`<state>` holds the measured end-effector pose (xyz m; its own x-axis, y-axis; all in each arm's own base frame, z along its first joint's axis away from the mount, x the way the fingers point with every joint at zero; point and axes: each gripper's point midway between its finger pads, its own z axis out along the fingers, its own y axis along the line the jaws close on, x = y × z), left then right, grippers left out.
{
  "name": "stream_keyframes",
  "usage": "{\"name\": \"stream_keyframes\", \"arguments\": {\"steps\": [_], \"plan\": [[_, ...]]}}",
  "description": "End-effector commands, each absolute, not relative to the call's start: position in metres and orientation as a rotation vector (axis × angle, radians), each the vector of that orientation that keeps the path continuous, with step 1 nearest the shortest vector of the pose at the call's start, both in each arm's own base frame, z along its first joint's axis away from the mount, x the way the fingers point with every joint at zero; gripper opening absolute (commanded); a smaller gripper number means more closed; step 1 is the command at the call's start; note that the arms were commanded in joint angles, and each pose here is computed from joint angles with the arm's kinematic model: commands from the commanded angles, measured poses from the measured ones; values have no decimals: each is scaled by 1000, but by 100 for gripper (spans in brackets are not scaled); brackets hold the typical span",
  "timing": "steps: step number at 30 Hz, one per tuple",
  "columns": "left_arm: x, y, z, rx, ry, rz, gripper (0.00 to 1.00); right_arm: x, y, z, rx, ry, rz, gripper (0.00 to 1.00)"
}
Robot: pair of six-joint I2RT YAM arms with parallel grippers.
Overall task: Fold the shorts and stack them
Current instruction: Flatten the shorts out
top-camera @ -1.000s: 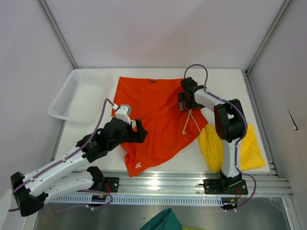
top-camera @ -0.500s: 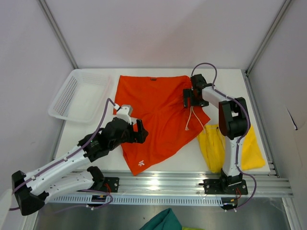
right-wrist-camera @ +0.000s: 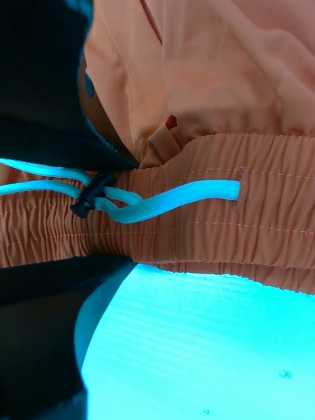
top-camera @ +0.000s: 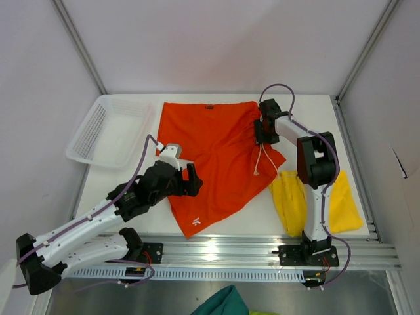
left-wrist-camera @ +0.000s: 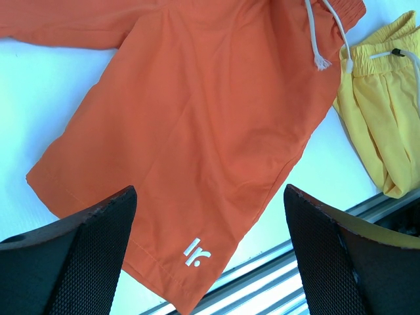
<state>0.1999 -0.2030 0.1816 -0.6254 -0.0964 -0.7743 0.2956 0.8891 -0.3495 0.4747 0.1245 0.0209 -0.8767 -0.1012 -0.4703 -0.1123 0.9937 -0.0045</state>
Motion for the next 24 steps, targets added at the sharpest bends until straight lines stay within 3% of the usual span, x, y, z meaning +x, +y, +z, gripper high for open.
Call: {"name": "stream_keyframes", "arguments": {"steps": [1, 5, 7, 11, 16, 17, 18, 20, 24], "plan": [[198, -206, 190, 161, 2161, -594, 94, 449, 131, -10, -208, 2762, 13, 54], [198, -207, 188, 162, 2167, -589, 94, 450, 130, -1, -195, 2736, -6, 56], [198, -206, 186, 166, 2174, -582, 94, 451, 126, 3, -178, 2724, -38, 71], [196, -206, 176, 168, 2213, -563, 95, 457, 113, 8, -140, 2707, -132, 83], [202, -187, 145, 114, 2316, -432, 97, 466, 116, 2, -136, 2724, -119, 85], [204, -186, 140, 104, 2329, -435, 97, 466, 117, 0, -141, 2729, -119, 83], [212, -184, 139, 67, 2336, -476, 97, 469, 119, 0, -139, 2729, -110, 73], [217, -176, 127, 36, 2366, -473, 96, 470, 117, -4, -124, 2738, -120, 62], [236, -150, 124, -120, 2352, -396, 96, 478, 105, -1, -43, 2722, -128, 51]]}}
